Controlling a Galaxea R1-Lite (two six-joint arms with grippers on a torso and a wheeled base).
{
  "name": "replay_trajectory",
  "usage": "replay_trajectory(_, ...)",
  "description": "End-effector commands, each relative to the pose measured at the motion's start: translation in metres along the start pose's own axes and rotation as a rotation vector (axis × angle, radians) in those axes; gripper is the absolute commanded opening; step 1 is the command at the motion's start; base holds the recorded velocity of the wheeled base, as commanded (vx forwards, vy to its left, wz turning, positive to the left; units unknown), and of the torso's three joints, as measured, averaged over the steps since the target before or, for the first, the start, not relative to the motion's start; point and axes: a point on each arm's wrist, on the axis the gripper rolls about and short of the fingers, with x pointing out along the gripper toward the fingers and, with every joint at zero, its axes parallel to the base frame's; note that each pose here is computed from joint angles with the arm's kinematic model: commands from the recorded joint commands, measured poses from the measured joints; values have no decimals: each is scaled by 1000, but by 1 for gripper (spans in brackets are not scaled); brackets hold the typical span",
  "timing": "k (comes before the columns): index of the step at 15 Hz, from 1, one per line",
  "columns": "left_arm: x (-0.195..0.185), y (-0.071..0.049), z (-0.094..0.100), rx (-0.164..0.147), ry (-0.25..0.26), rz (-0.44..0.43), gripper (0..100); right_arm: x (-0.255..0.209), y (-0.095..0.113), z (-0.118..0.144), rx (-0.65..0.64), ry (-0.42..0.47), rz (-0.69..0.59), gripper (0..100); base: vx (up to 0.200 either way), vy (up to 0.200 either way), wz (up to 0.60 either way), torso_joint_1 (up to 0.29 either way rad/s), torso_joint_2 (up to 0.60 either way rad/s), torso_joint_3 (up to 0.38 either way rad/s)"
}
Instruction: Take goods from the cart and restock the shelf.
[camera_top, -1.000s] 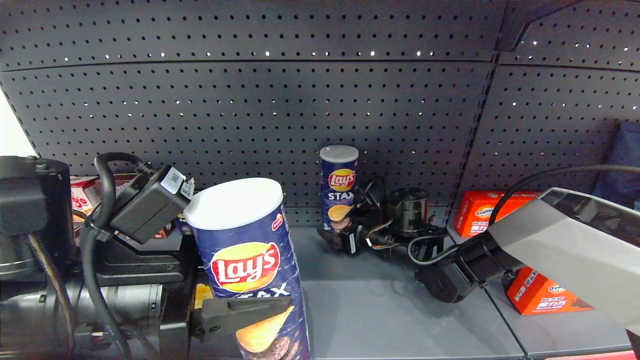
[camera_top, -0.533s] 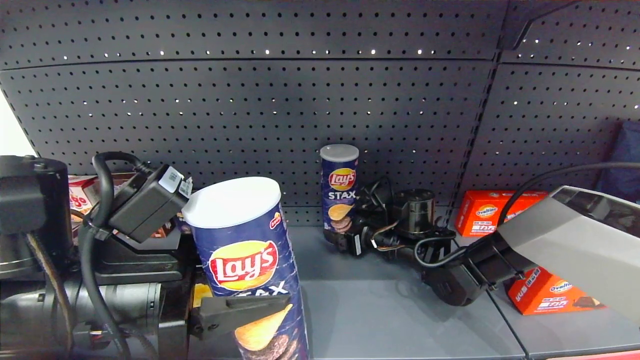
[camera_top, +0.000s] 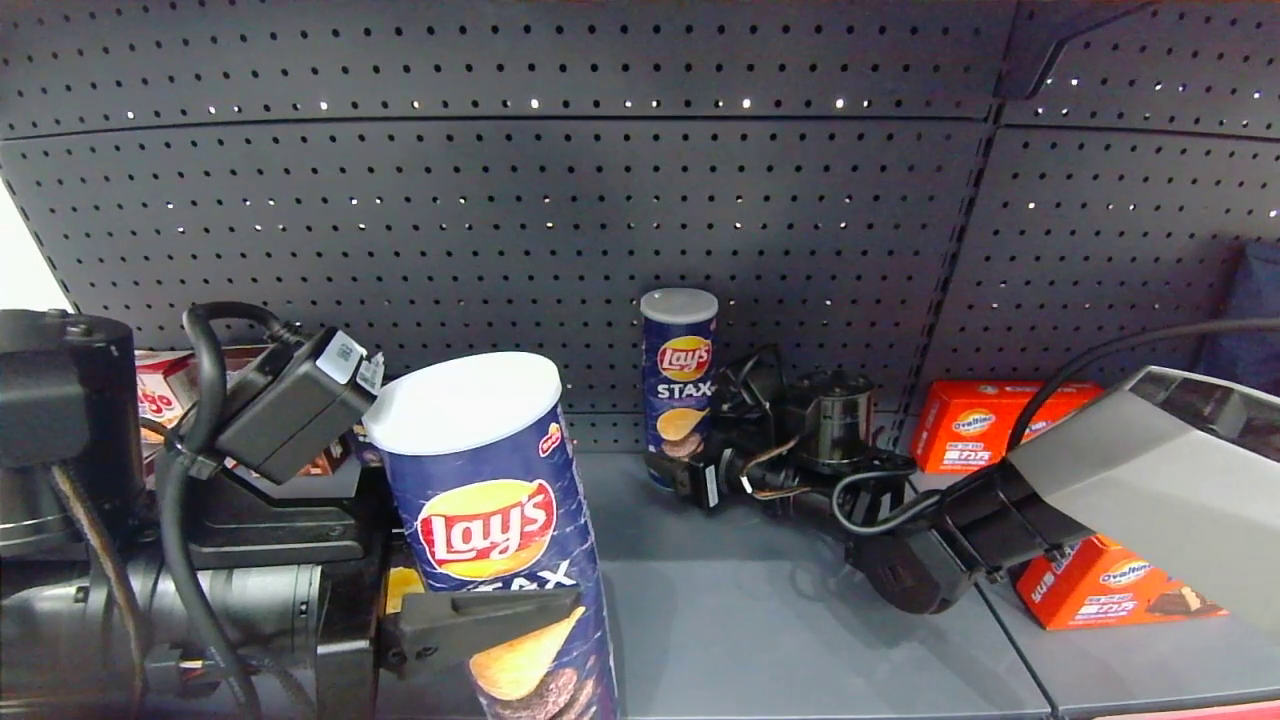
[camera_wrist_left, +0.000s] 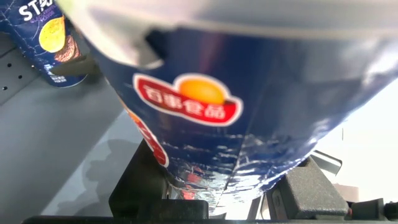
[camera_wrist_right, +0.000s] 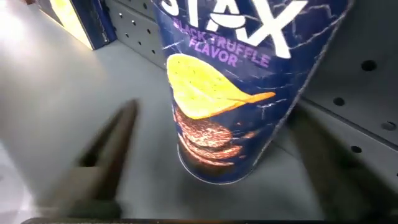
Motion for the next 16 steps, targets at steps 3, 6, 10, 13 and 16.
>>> replay_trajectory(3, 0, 0, 0, -1, 1, 1, 0, 0, 1, 0, -2, -2, 4, 0, 0, 0, 0, 0, 0, 0)
replay_trajectory(6, 0, 0, -1, -1, 1, 1, 0, -2, 2, 1, -2, -1, 3, 0, 0, 0, 0, 0, 0, 0)
replay_trajectory(10, 0, 0, -1, -1, 1, 1, 0, -14, 3, 3, 0, 12, 5, 0, 0, 0, 0, 0, 0, 0)
replay_trajectory(13, 0, 0, 0, 0, 0, 0, 0, -25, 5, 4, -2, 1, 10, 0, 0, 0, 0, 0, 0, 0)
replay_trajectory(16, 0, 0, -1, -3, 4, -1, 0, -56, 11, 12, -2, 3, 29, 0, 0, 0, 0, 0, 0, 0)
